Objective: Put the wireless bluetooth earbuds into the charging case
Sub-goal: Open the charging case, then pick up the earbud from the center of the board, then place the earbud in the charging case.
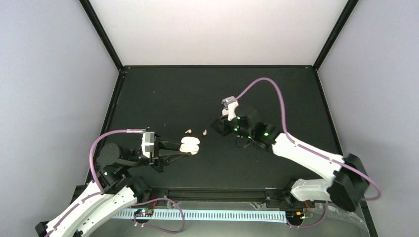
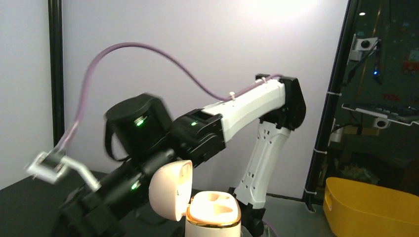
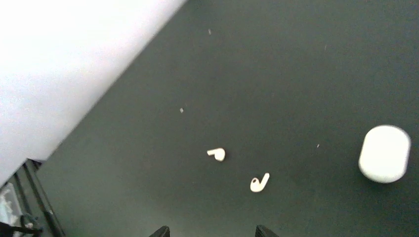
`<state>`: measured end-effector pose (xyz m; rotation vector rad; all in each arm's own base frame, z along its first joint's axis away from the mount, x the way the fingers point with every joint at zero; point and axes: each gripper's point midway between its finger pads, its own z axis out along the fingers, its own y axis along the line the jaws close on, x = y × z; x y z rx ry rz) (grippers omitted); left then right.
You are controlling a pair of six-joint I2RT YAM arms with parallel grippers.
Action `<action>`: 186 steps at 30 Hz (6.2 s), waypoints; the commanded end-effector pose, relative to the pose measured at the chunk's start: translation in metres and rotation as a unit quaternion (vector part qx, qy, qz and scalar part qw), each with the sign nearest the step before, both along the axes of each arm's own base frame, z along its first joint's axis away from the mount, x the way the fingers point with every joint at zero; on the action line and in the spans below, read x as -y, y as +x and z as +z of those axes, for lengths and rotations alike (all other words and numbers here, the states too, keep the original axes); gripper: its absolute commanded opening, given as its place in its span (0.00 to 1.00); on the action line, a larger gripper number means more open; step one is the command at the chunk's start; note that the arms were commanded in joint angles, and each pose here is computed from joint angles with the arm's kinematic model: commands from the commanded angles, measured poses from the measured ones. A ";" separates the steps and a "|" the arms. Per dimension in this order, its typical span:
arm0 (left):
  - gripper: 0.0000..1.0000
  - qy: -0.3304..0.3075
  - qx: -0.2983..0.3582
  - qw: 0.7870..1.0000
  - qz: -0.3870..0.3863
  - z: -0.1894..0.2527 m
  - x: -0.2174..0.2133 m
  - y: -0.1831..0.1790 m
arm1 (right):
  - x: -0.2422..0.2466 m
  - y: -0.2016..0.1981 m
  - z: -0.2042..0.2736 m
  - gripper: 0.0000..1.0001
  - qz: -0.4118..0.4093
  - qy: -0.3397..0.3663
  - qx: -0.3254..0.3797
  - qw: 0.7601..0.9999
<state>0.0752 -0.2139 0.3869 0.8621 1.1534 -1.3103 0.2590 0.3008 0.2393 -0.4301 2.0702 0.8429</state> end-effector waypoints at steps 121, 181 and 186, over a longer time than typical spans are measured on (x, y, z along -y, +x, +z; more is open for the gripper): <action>0.01 -0.006 0.043 0.999 0.021 0.005 0.016 0.021 | 0.088 -0.013 0.031 0.04 -0.086 -0.080 0.067 0.991; 0.02 0.024 0.080 0.993 0.081 -0.013 0.029 0.053 | -0.014 -0.150 0.213 0.03 0.192 -0.084 0.386 0.899; 0.02 0.013 0.063 0.995 0.072 -0.008 0.031 0.053 | -0.018 -0.147 0.208 0.03 0.184 -0.082 0.383 0.902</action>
